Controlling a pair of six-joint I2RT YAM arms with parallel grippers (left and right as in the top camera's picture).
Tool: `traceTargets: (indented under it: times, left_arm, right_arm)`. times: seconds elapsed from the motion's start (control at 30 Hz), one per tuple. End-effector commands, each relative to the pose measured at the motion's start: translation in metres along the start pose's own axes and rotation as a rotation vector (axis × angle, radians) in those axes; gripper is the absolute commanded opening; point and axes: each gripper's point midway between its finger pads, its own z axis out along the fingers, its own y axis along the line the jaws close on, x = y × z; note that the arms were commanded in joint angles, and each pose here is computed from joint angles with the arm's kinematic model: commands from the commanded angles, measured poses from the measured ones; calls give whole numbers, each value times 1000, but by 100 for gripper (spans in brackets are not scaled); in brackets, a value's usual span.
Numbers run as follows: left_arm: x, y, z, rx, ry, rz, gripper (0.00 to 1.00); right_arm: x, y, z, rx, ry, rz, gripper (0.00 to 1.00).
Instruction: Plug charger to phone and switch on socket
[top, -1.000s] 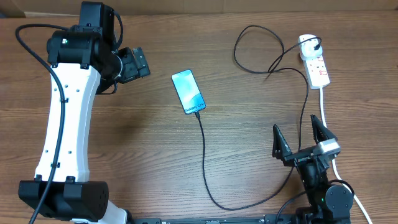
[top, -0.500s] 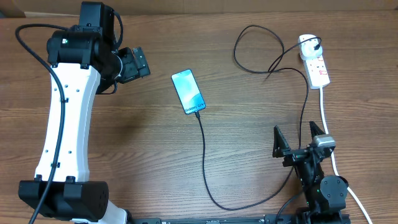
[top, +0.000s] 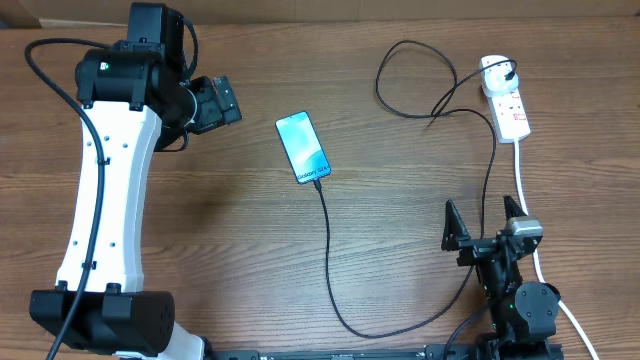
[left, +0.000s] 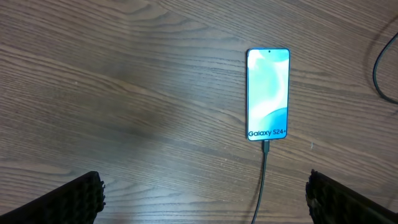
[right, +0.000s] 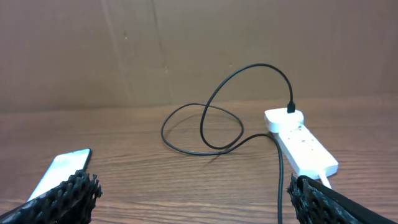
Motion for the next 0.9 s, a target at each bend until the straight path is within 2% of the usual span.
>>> traceTargets:
  times: [0.0, 0.87]
  left_arm:
    - [-1, 4, 2, -14, 1, -5, 100]
    - [-1, 4, 2, -14, 1, -5, 100]
  right_arm:
    - [2, -3, 0, 12, -1, -75, 100]
    - [1, -3, 0, 12, -5, -81, 100]
